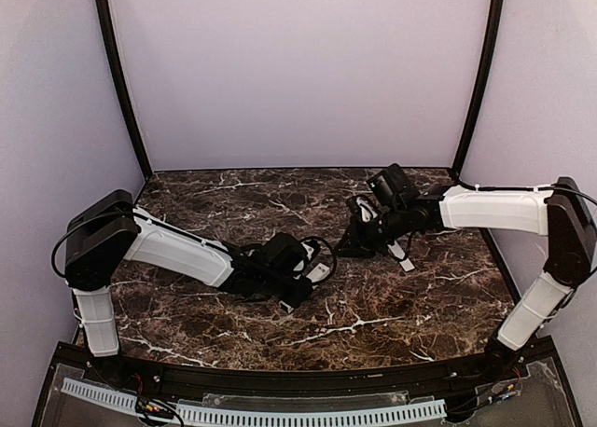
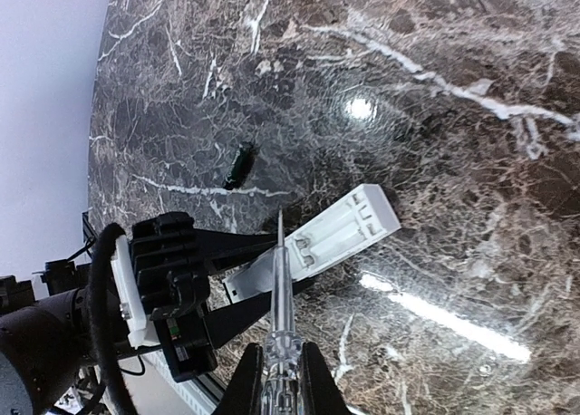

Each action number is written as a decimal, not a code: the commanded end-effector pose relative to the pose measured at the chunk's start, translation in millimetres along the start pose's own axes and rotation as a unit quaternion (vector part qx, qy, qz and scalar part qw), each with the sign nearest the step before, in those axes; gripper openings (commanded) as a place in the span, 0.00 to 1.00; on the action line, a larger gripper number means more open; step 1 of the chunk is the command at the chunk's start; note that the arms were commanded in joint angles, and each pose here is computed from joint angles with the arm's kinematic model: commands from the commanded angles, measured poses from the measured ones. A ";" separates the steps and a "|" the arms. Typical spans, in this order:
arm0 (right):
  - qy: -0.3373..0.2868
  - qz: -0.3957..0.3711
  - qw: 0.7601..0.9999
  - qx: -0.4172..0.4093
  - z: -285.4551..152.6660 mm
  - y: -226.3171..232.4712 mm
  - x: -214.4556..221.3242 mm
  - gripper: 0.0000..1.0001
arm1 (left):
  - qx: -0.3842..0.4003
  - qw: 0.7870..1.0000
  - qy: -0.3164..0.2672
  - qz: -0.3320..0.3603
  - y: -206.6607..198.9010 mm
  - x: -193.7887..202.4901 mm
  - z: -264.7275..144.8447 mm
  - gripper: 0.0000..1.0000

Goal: Unload the batteries from the remote control

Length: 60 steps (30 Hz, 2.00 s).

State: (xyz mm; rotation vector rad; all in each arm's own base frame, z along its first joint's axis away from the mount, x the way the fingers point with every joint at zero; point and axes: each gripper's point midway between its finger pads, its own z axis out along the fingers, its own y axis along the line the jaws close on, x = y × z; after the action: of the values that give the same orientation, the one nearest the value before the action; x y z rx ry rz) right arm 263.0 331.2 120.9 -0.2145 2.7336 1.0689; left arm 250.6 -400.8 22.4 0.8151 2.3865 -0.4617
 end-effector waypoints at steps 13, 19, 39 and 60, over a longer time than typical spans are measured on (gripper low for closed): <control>-0.089 -0.033 0.992 0.083 -57.5 -42.3 -20.1 0.00 | 0.014 0.999 0.028 -0.001 -7.4 10.0 -9.8 0.42; -0.096 -0.045 0.989 0.099 -59.9 -50.3 -18.9 0.00 | 0.013 1.000 0.012 0.002 -8.2 -3.8 -21.6 0.70; -0.146 -0.121 0.975 0.113 -46.6 -63.0 -37.2 0.00 | -0.112 0.987 -0.068 0.097 38.1 -85.6 -153.5 0.84; -0.163 -0.118 0.960 0.196 -5.1 -108.8 -66.1 0.00 | -0.360 0.904 -0.037 0.229 160.9 -91.1 -273.2 0.97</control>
State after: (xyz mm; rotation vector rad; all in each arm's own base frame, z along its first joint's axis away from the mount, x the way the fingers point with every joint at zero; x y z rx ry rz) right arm 329.3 254.6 69.8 -0.2954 2.5183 0.4978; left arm 296.5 -216.1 280.5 0.9018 1.9577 0.4168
